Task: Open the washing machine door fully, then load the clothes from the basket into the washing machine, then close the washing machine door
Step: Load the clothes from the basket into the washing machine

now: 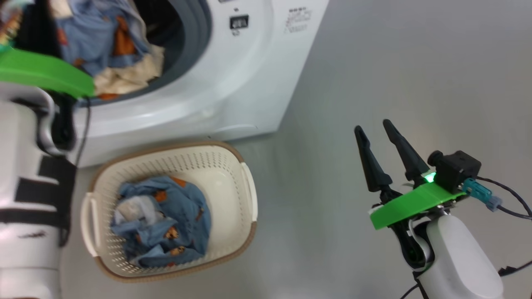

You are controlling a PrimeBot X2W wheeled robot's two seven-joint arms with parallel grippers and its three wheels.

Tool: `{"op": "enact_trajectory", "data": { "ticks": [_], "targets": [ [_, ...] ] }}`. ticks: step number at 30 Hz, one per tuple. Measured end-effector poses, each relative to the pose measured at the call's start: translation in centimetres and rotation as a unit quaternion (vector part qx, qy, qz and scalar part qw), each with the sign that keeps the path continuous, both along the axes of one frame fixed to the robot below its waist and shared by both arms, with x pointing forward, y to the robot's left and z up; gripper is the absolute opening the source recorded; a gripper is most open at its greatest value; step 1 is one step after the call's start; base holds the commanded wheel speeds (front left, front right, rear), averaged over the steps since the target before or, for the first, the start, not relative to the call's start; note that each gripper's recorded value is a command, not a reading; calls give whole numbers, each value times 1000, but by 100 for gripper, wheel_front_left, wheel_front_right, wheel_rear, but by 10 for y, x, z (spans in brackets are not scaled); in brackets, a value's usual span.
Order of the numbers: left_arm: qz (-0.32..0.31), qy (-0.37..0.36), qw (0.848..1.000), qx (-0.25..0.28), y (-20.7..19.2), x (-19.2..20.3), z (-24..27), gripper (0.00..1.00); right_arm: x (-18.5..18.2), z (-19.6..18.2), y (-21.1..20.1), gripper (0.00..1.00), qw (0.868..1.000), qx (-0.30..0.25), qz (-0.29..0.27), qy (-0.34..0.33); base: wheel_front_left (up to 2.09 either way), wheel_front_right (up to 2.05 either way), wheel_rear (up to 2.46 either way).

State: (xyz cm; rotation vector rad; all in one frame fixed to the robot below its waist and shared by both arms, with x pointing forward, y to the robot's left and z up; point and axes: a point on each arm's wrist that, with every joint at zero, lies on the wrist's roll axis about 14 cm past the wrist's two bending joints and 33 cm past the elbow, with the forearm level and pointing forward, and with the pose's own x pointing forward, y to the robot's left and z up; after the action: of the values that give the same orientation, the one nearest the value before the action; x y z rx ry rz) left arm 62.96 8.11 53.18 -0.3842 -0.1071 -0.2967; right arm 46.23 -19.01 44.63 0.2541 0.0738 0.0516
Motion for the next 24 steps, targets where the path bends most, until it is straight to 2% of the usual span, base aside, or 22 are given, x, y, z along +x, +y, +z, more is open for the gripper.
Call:
{"op": "enact_trajectory", "data": {
  "ticks": [7, 14, 17, 21, 24],
  "targets": [
    [-1, 42, 999, 21, -1, 36, -47, 0, 3, -22, -9, 100, 1000, -1, -16, 25, 0, 0, 0],
    [-14, 44, 999, 23, -21, 73, -69, 0, -3, -46, -25, 100, 998, -13, -40, 57, 0, 0, 0],
    [-6, -1, 1000, 16, -20, 90, -50, 0, -4, -53, -30, 100, 997, -19, -44, 67, 0, 0, 0],
    [18, -90, 996, -24, -14, 104, -2, 0, -2, -59, -37, 100, 996, -27, -52, 73, 0, 0, 0],
    [24, -89, 995, -40, -19, 106, -10, 0, -4, -64, -43, 100, 995, -32, -58, 80, 0, 0, 0]
  ]
}}
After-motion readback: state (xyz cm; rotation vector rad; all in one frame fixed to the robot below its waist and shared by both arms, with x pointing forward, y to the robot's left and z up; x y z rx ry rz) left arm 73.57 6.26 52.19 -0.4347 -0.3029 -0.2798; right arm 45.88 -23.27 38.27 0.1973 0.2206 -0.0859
